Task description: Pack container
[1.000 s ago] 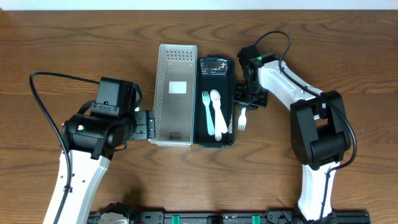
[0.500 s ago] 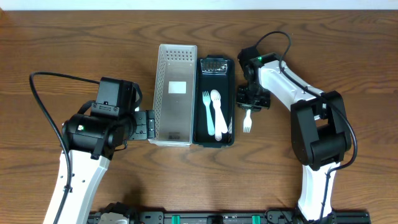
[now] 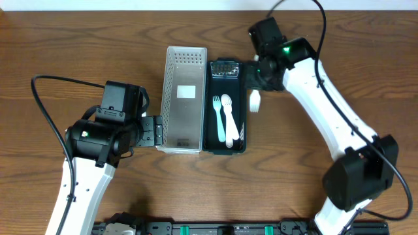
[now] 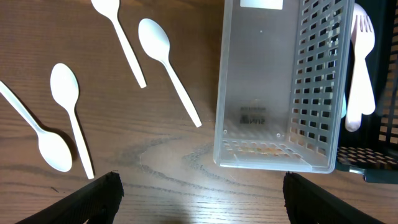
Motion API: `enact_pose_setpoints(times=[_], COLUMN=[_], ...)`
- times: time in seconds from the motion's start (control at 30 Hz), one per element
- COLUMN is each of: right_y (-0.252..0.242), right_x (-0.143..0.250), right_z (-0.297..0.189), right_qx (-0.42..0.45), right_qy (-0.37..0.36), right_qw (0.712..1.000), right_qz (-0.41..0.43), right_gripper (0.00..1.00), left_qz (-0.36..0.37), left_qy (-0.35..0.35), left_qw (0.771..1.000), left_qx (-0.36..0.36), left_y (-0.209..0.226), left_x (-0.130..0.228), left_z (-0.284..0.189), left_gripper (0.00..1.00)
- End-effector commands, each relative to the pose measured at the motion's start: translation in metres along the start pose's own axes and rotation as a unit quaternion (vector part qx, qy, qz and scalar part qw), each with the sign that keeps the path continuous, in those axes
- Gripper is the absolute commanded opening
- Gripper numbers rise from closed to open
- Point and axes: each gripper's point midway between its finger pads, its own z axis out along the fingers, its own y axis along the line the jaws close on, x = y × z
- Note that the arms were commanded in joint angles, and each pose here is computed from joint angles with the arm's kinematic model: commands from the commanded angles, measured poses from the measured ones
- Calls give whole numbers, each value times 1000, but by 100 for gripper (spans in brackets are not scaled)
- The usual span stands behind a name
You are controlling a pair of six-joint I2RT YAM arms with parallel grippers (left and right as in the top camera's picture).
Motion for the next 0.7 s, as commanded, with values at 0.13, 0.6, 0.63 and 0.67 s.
enact_pose_setpoints(times=[0.13,0.6,0.63,0.67], right_y=[51,48,49,51], right_x=[20,44,42,40], right_z=[6,77,76,74], right_qx=[-32,8,5,3], right_qy=[8,76,71,68], right_qw=[998,995,995,995], right_qz=[-48,-67,-71,-72], right_gripper=[1,15,16,17], left_qz=[0,1,1,1], left_qy=[-3,-4,-4,-4], left_qw=[1000,1000,1000,1000], left_qx=[-7,-8,-8,-8], left_y=[3,3,3,3], left_x=[-2,-2,-2,-2], left_z=[-2,-2,-2,-2], left_gripper=[85,85,85,85])
